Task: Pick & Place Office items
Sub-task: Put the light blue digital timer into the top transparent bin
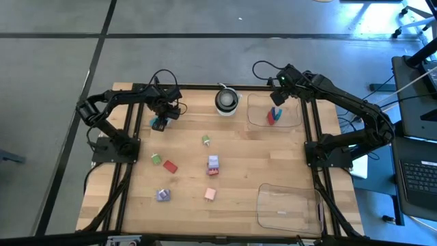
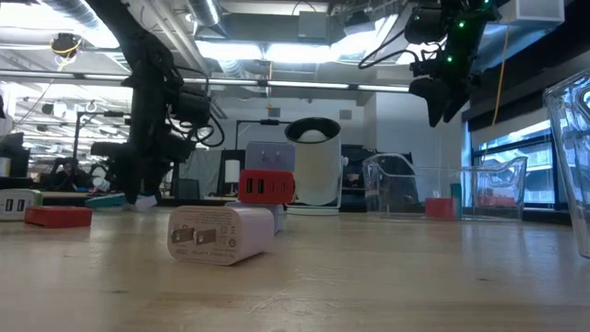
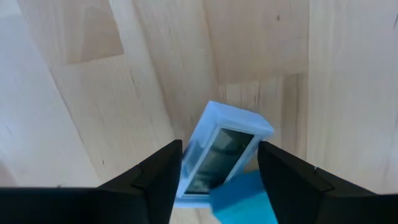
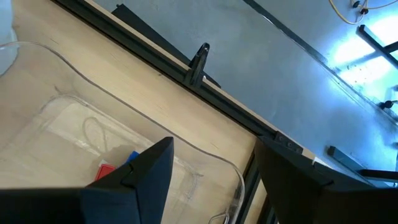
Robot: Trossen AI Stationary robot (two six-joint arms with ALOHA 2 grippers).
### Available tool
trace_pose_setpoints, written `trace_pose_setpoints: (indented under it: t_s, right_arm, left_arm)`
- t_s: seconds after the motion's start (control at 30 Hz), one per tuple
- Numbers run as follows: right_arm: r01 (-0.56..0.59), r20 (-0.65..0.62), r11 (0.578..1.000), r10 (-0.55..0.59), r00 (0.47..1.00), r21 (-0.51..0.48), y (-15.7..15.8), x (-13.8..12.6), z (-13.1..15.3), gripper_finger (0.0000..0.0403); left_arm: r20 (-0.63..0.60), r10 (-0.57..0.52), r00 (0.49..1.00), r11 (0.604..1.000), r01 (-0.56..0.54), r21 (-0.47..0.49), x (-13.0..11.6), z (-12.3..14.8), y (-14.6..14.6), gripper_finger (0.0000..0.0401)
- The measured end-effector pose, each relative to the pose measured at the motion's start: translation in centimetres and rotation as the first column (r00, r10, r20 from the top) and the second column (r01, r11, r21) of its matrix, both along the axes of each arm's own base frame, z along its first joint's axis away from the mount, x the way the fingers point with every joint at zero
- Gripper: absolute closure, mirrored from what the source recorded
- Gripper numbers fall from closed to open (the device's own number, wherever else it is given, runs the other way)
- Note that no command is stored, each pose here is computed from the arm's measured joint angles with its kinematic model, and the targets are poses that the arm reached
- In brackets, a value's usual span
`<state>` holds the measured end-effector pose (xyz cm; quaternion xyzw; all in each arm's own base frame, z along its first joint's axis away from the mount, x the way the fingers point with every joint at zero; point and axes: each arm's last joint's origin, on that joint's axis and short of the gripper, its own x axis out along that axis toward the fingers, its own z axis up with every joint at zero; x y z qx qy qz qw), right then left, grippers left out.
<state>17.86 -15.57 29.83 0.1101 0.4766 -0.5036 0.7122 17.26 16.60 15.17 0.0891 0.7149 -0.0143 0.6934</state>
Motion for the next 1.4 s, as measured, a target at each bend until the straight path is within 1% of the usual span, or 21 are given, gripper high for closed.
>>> trace_pose_setpoints:
  t_s: [0.13, 0.27, 0.4, 0.5, 0.63, 0.77, 0.87, 0.93, 1.0, 1.07, 1.17, 1.3, 1.4]
  right_arm:
    - [0.000, 0.000, 1.000, 0.000, 1.000, 0.000, 0.0, 0.0, 0.0, 0.0175]
    - [0.000, 0.000, 1.000, 0.000, 1.000, 0.000, 0.0, 0.0, 0.0, 0.0175]
    - [0.000, 0.000, 1.000, 0.000, 1.000, 0.000, 0.0, 0.0, 0.0, 0.0175]
    - [0.000, 0.000, 1.000, 0.000, 1.000, 0.000, 0.0, 0.0, 0.0, 0.0175]
    - [-0.001, 0.000, 1.000, 0.001, 1.000, 0.000, 0.0, 0.0, 0.0, 0.0175]
    - [0.000, 0.000, 1.000, 0.000, 1.000, 0.000, 0.0, 0.0, 0.0, 0.0175]
    - [0.000, 0.000, 1.000, 0.000, 1.000, 0.000, 0.0, 0.0, 0.0, 0.0175]
    - [0.000, 0.000, 1.000, 0.000, 1.000, 0.000, 0.0, 0.0, 0.0, 0.0175]
    - [-0.002, 0.012, 1.000, 0.002, 1.000, 0.011, 0.0, 0.0, 0.0, 0.0175]
    - [-0.004, 0.029, 1.000, 0.003, 1.000, 0.026, 0.1, 0.1, 0.0, 0.0175]
    - [-0.011, 0.038, 0.999, 0.009, 0.999, 0.037, 0.1, 0.1, -0.1, 0.0175]
    - [-0.009, 0.039, 0.999, 0.008, 0.999, 0.037, 0.1, 0.1, -0.1, 0.0175]
    - [-0.009, 0.039, 0.999, 0.008, 0.999, 0.037, 0.1, 0.1, -0.1, 0.0175]
  left_arm:
    - [-0.012, 0.027, 1.000, 0.999, -0.027, 0.017, 0.0, 0.0, 0.1, 0.0213]
    - [-0.013, 0.029, 1.000, 0.999, -0.028, 0.022, 0.0, 0.1, 0.1, 0.0213]
    - [-0.012, 0.035, 0.999, 0.999, -0.035, 0.023, 0.0, 0.1, 0.1, 0.0205]
    - [-0.011, 0.078, 0.997, 0.996, -0.078, 0.031, 0.0, 0.1, 0.1, 0.0196]
    - [-0.038, 0.141, 0.989, 0.987, -0.137, 0.086, -0.1, 0.2, 0.3, 0.0181]
    - [-0.020, 0.191, 0.981, 0.976, -0.187, 0.115, 0.2, 1.4, 0.6, 0.0167]
    - [-0.012, 0.216, 0.976, 0.973, -0.214, 0.082, 0.3, 2.3, 0.4, 0.0162]
    - [-0.019, 0.237, 0.971, 0.971, -0.237, 0.014, 0.0, 2.6, -0.1, 0.0162]
    - [-0.050, 0.260, 0.964, 0.963, -0.263, -0.060, -0.3, 2.6, -0.7, 0.0162]
    - [-0.083, 0.280, 0.957, 0.953, -0.287, -0.097, -0.7, 2.5, -1.0, 0.0161]
    - [-0.114, 0.299, 0.947, 0.944, -0.311, -0.109, -1.2, 1.8, -1.5, 0.0161]
    - [-0.141, 0.275, 0.951, 0.949, -0.292, -0.119, -1.9, 0.4, -2.1, 0.0161]
    - [-0.161, 0.230, 0.960, 0.969, -0.242, -0.058, -2.3, -0.3, -2.2, 0.0161]
